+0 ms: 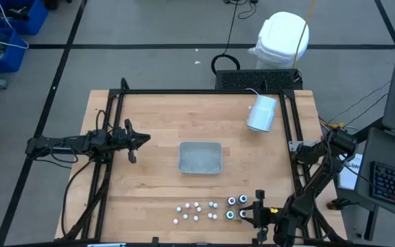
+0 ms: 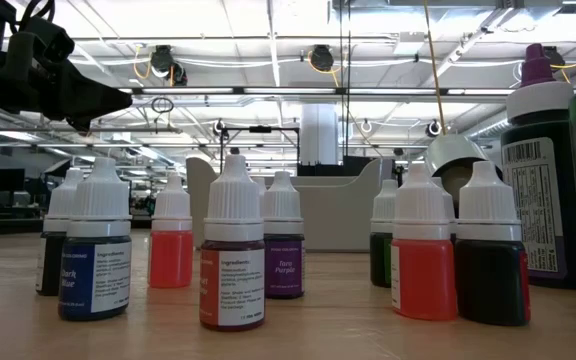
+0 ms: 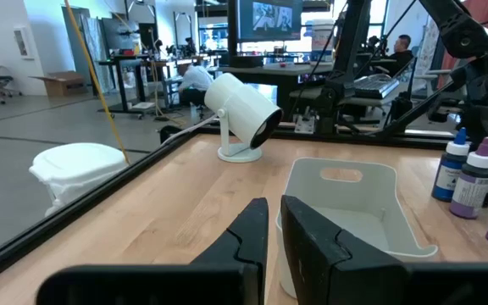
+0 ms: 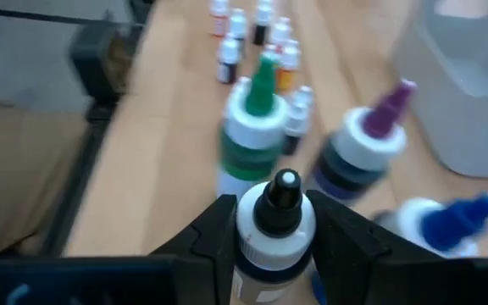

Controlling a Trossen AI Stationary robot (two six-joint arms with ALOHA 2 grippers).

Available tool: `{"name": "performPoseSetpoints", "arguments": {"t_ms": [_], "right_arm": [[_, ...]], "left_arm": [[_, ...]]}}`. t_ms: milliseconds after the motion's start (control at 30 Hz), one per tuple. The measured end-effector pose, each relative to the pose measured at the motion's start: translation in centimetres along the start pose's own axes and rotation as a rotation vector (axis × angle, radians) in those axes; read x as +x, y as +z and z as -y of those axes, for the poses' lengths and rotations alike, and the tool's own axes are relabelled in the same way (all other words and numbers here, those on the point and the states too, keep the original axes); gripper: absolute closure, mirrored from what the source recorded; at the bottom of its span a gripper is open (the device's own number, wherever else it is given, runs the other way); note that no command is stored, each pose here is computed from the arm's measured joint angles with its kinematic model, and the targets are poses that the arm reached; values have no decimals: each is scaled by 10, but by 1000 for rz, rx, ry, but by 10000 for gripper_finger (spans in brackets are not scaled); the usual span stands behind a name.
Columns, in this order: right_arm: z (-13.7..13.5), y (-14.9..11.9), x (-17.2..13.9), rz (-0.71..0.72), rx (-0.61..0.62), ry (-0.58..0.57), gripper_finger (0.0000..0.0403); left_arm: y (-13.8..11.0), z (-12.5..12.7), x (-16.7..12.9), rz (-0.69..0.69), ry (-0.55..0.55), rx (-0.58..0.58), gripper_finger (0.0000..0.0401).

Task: Pick & Place food coloring
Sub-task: Put the big black bottle into the gray bin

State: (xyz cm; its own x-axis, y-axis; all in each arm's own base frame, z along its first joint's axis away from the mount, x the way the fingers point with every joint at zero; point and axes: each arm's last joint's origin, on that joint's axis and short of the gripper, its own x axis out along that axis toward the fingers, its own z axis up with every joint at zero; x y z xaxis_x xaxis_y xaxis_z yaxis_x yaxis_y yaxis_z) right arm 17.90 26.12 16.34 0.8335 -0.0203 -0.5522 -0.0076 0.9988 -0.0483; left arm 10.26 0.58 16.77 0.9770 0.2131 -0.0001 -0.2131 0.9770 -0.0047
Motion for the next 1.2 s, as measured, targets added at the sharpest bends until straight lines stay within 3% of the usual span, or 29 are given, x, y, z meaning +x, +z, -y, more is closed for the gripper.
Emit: {"name": "performPoseSetpoints", "arguments": {"t_ms": [133, 367, 700, 833, 1000, 1200], "right_arm": [[1, 19, -10, 26, 26, 102, 291], [17, 51, -43, 112, 60, 178, 291], [85, 116, -66, 343, -8, 64, 290], [119, 141, -53, 407, -40, 81, 288], [161, 159, -14, 436, -54, 145, 291], [213, 166, 35, 470, -11, 100, 291]], "left_arm": [[0, 0, 0, 0, 0, 0, 361], [0, 0, 0, 0, 0, 0, 361], [2, 0, 0, 19, 0, -4, 361], [2, 0, 0, 21, 0, -5, 361], [2, 0, 0, 20, -1, -12, 361], [2, 0, 0, 19, -1, -66, 361]]}}
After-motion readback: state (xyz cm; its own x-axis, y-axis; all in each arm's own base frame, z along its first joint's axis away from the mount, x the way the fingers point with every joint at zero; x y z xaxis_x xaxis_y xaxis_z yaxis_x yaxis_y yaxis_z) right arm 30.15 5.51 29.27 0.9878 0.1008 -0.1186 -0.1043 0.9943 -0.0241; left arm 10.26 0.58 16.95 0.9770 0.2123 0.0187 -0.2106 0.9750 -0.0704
